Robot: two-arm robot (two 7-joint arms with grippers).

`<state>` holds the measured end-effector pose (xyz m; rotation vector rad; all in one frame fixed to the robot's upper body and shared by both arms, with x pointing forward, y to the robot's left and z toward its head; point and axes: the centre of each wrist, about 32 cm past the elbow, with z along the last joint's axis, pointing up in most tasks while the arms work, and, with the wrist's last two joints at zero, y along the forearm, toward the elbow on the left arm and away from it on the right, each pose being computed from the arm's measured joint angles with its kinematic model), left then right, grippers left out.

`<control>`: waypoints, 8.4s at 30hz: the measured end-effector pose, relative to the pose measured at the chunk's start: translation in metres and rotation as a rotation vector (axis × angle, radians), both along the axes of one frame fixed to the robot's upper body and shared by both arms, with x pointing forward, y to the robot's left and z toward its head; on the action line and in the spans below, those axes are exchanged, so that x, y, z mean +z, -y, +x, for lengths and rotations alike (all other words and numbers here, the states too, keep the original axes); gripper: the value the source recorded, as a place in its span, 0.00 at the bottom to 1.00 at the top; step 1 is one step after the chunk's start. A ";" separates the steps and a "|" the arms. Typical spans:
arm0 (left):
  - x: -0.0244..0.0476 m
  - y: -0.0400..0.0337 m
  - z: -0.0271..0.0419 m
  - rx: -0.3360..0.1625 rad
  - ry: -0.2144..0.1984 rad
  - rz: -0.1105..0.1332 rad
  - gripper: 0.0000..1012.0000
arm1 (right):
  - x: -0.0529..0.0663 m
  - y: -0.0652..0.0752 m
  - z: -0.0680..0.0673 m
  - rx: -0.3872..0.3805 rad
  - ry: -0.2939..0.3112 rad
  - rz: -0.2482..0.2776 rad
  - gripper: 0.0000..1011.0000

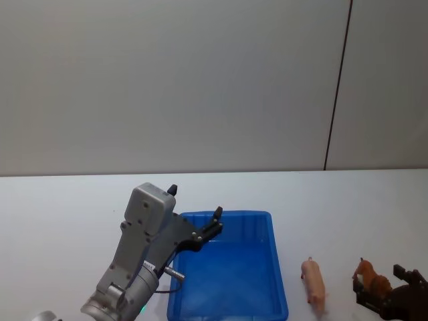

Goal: Pick up the two dolls from the table and place them into the box.

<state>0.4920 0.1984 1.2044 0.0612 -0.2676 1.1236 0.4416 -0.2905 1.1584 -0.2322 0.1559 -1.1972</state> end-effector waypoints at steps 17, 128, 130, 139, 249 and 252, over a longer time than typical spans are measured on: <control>0.0000 0.0000 0.0000 0.000 0.000 0.000 0.99 | -0.007 0.001 0.009 -0.041 -0.055 0.019 0.54; 0.0000 0.0000 0.0000 0.000 0.000 0.000 0.99 | 0.007 -0.048 0.037 0.129 -0.122 0.070 0.97; 0.0000 0.0000 0.0000 0.000 0.000 0.000 0.99 | 0.005 -0.049 0.038 0.128 -0.131 0.068 0.92; 0.0000 0.0000 0.0000 0.000 0.000 0.000 0.99 | 0.001 -0.052 0.042 0.122 -0.165 0.067 0.67; -0.0006 -0.0126 -0.0066 0.061 -0.007 0.001 0.99 | 0.044 -0.026 0.034 0.256 0.192 0.123 0.99; -0.0026 -0.0180 -0.0108 0.087 -0.020 -0.006 0.99 | 0.044 -0.024 0.033 0.256 0.195 0.124 0.99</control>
